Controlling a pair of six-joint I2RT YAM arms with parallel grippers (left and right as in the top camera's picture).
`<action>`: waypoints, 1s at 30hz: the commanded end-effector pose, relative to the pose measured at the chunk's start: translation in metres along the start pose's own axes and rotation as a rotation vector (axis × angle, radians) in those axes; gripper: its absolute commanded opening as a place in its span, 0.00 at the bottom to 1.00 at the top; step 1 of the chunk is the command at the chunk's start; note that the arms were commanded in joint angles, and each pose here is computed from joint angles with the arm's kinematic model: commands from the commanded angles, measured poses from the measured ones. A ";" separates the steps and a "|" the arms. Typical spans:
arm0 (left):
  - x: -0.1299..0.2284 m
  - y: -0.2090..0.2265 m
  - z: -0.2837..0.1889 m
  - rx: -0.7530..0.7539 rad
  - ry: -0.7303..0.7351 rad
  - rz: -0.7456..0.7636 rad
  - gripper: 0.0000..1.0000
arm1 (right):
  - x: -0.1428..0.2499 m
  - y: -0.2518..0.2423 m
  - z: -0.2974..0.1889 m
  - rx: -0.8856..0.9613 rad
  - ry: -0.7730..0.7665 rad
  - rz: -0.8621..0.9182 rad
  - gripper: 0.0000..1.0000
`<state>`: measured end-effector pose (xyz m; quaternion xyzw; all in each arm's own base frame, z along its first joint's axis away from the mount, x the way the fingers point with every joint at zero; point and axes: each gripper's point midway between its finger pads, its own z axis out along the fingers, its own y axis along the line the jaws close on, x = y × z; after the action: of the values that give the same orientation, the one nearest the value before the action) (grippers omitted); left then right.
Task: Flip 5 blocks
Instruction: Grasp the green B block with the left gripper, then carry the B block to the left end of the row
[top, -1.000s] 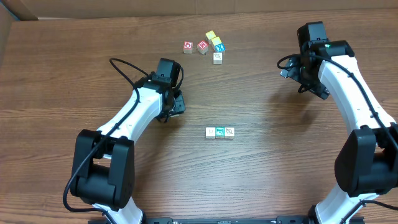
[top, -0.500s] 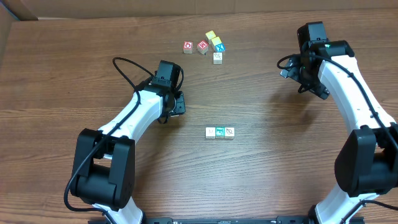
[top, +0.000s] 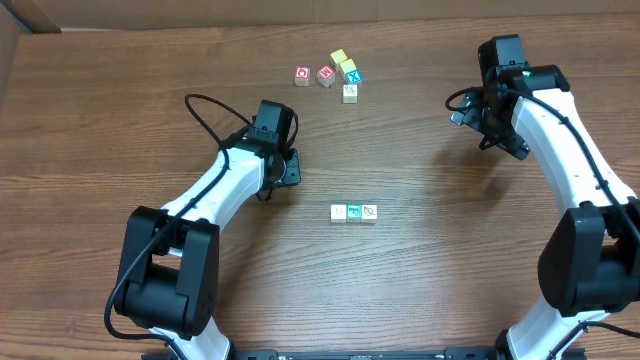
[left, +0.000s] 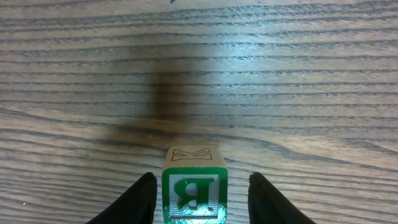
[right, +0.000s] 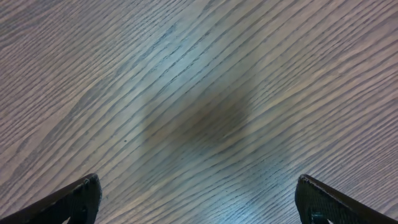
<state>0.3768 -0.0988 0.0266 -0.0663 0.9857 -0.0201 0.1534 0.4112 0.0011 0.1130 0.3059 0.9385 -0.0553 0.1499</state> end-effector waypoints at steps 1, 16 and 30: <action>0.005 0.002 0.005 -0.013 0.012 0.027 0.38 | -0.005 0.002 -0.010 -0.018 -0.029 0.006 1.00; 0.013 0.005 0.016 -0.029 0.045 0.030 0.35 | -0.005 0.002 -0.010 -0.018 -0.028 0.006 1.00; 0.010 0.005 0.010 -0.033 0.054 0.029 0.39 | -0.005 0.002 -0.010 -0.018 -0.029 0.006 1.00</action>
<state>0.3666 -0.0958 0.0129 -0.0641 0.9899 -0.0098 0.1259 0.4113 0.0012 0.1130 0.3058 0.9386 -0.0553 0.1501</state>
